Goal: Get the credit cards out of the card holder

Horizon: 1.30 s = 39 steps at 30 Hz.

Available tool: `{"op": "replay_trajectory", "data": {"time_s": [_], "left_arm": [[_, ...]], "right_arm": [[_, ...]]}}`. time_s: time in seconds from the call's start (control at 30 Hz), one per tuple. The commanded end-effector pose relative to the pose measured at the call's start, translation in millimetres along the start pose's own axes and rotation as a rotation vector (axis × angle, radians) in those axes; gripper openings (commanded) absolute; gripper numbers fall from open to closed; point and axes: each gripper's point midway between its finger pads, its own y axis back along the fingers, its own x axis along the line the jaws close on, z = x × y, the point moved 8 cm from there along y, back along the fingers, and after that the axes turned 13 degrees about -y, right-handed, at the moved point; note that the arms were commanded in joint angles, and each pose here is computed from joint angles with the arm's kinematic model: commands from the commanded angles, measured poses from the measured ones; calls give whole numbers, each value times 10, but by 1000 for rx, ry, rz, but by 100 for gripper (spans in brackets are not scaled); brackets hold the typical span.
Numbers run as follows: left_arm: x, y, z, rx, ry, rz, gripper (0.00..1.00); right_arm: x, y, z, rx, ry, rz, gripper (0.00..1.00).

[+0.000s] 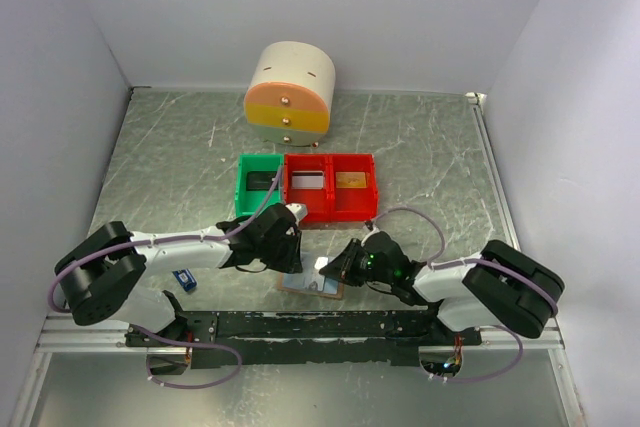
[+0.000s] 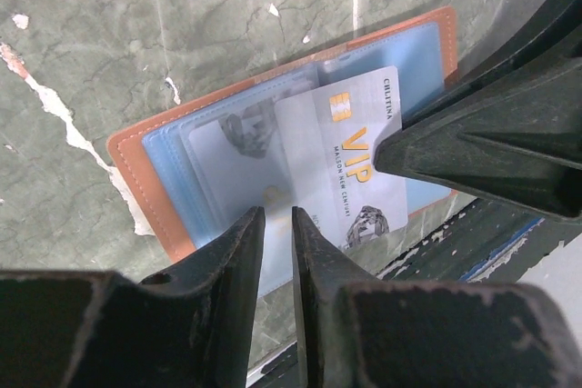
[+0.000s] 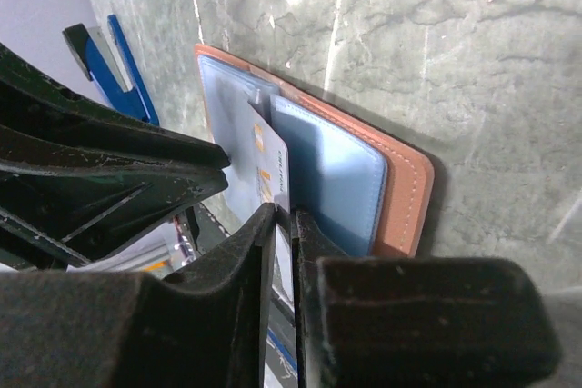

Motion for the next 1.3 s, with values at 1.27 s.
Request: {"op": "replay_trajectory", "data": {"time_s": [1.27], "left_arm": [[55,-31,-122,77,-34,41,30]], "right_arm": [[18,-40,-19,47,48,27,0]]}}
